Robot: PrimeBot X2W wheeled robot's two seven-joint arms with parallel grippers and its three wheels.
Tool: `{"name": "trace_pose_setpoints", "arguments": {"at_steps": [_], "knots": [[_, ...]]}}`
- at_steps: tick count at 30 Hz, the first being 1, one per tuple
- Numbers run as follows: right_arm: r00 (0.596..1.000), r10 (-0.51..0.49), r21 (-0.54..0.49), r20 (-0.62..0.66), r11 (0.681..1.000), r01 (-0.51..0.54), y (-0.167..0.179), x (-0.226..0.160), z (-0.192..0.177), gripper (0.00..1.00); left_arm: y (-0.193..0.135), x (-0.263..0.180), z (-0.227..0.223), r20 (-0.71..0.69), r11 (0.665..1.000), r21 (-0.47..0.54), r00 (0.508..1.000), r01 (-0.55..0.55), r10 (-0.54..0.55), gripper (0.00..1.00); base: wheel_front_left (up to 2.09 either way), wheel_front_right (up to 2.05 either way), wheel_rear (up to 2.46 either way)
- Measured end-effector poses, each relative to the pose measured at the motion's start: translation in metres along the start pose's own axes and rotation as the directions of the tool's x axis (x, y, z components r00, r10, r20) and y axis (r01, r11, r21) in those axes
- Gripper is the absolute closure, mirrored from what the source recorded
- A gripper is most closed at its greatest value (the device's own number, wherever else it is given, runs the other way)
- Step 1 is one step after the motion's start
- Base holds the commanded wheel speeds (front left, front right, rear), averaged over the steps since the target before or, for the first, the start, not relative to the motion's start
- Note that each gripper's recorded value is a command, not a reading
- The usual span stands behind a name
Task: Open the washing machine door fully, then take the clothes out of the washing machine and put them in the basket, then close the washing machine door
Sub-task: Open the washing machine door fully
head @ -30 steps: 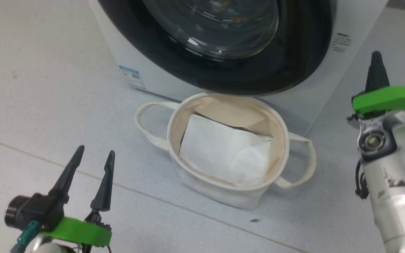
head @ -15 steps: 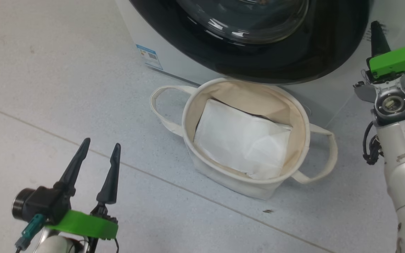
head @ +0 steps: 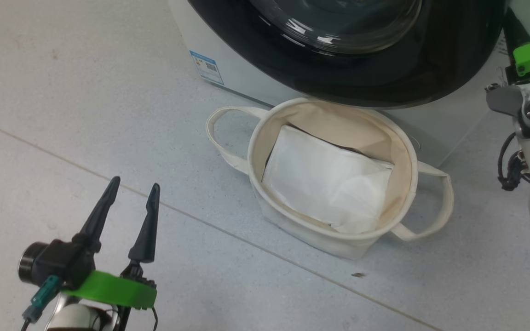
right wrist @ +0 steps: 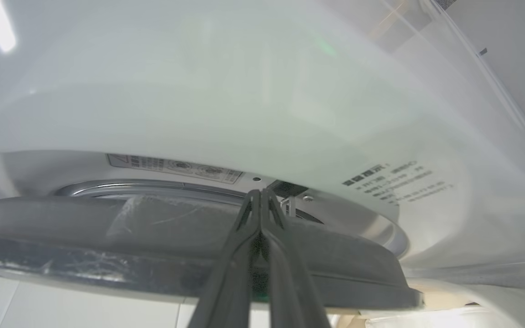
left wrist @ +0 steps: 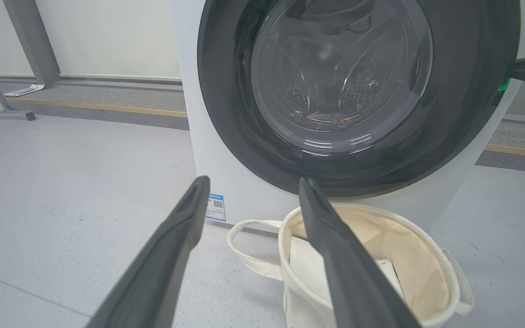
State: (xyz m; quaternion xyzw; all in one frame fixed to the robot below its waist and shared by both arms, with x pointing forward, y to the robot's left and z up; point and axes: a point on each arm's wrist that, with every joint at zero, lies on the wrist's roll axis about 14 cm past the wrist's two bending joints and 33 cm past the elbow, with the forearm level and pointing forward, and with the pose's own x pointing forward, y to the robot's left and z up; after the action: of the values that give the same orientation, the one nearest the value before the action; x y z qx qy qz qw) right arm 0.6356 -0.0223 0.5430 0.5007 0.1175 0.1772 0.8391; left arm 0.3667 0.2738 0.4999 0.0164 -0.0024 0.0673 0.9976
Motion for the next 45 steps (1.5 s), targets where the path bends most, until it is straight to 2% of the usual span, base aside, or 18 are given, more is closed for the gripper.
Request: {"name": "trace_pose_setpoints", "arguments": {"at_steps": [7,15,19,27,32,37,45], "knots": [[0.996,-0.008,0.018,-0.089,1.0,0.01,-0.001,0.004,-0.004,1.0,-0.003,0.0,-0.003,-0.008,1.0,-0.005,1.0,0.005,-0.005,0.0,0.0,0.0,0.0],[0.979,-0.007,0.005,-0.205,1.0,0.008,0.005,-0.009,-0.012,1.0,-0.007,0.002,-0.002,0.001,1.0,-0.021,1.0,0.012,-0.012,0.0,0.0,0.0,0.0],[0.966,0.009,0.032,-0.259,0.999,0.0,0.008,-0.025,-0.016,1.0,-0.012,0.003,-0.001,0.008,0.999,-0.034,1.0,0.028,-0.028,0.0,0.0,0.0,0.0],[0.926,0.009,-0.033,-0.377,0.999,-0.023,0.012,-0.062,-0.042,1.0,-0.02,0.001,0.0,0.016,0.997,-0.053,0.999,0.052,-0.051,0.0,0.0,0.0,0.0],[0.958,0.016,-0.083,-0.288,0.996,-0.042,0.017,-0.06,-0.032,1.0,-0.021,0.0,-0.003,0.005,0.997,-0.055,0.998,0.055,-0.055,0.0,0.0,0.0,0.0],[0.978,0.008,-0.086,-0.209,0.996,-0.026,0.013,-0.052,-0.026,1.0,-0.016,-0.004,-0.007,-0.009,0.998,-0.053,0.999,0.037,-0.037,0.0,0.0,0.0,0.0],[0.976,0.011,-0.07,-0.216,0.997,-0.027,0.02,-0.041,-0.036,1.0,-0.002,-0.014,-0.008,-0.016,0.999,-0.046,1.0,-0.003,0.003,0.0,0.0,0.0,0.0]]}}
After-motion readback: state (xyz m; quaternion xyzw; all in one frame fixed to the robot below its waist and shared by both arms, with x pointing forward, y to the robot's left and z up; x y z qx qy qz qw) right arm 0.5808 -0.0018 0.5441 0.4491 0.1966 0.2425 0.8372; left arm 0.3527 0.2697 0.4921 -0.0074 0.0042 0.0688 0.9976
